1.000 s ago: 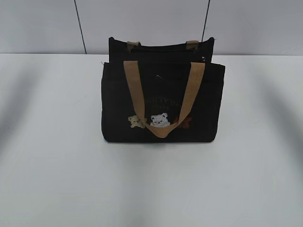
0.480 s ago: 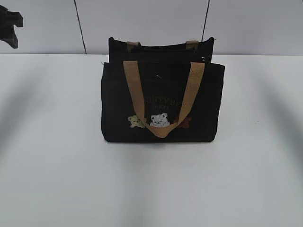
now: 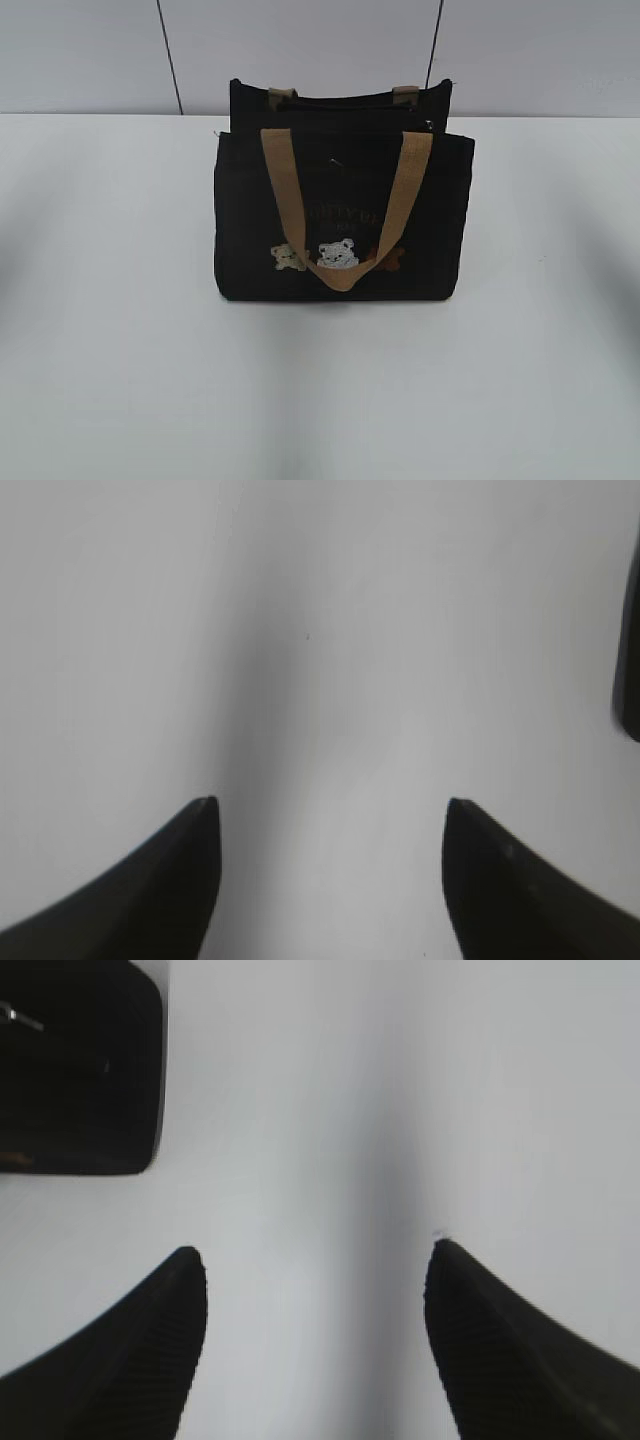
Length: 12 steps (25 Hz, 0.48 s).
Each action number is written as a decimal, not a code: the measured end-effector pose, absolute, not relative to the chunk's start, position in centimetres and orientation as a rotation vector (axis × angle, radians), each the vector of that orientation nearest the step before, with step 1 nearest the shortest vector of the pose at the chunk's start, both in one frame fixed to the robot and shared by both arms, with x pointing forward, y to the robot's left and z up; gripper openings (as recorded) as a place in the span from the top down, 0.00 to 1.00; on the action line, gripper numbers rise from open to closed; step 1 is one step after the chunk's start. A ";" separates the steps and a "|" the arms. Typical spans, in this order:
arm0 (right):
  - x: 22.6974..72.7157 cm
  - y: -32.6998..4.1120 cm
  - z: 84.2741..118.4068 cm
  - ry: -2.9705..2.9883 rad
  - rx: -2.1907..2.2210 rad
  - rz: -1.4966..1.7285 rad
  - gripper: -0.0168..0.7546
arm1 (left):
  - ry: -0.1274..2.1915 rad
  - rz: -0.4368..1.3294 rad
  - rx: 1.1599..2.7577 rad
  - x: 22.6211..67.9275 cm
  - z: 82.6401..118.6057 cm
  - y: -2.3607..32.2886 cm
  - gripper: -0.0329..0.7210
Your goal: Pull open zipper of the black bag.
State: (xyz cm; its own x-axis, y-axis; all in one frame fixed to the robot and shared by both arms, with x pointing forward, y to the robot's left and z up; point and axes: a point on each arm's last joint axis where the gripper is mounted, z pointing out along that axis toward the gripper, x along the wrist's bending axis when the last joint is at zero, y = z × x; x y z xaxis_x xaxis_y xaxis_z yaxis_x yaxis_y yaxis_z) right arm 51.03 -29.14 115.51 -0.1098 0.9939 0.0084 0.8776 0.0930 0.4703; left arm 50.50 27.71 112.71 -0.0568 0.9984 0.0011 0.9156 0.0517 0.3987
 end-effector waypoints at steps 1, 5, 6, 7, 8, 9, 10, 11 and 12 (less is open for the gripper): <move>49.6 -29.1 115.4 2.066 1.853 0.522 0.31 | 2.045 0.438 1.932 49.0 113.3 27.9 0.27; 43.6 -29.1 114.9 2.066 1.814 0.548 0.31 | 1.989 0.494 1.873 43.0 114.5 28.5 0.27; 42.3 -29.1 114.6 2.067 1.805 0.551 0.31 | 1.971 0.513 1.854 41.4 114.7 28.7 0.27; 40.8 -29.2 114.6 2.056 1.788 0.567 0.31 | 1.954 0.531 1.837 40.1 114.8 28.8 0.27; 39.3 -29.2 114.2 2.048 1.778 0.577 0.31 | 1.934 0.553 1.815 38.4 114.9 29.0 0.27; 38.1 -29.2 113.6 2.046 1.774 0.581 0.31 | 1.910 0.577 1.791 36.8 114.8 29.2 0.27; 36.6 -29.2 113.3 2.031 1.758 0.599 0.31 | 1.887 0.600 1.767 35.1 114.7 29.4 0.27; 34.8 -29.2 112.9 2.013 1.735 0.621 0.31 | 1.865 0.621 1.745 33.6 114.6 29.6 0.27; 33.5 -29.2 112.2 2.013 1.719 0.632 0.31 | 1.851 0.634 1.730 32.4 114.1 29.7 0.27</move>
State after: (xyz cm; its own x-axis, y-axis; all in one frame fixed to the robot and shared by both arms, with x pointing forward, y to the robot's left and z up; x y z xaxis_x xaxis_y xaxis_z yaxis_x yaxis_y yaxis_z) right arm 33.47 -29.18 112.19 -0.1493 0.9886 -0.0210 0.7991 0.1332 0.5862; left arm 32.41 29.72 114.09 -0.0457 0.9972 -0.0584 0.7521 0.0728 0.6550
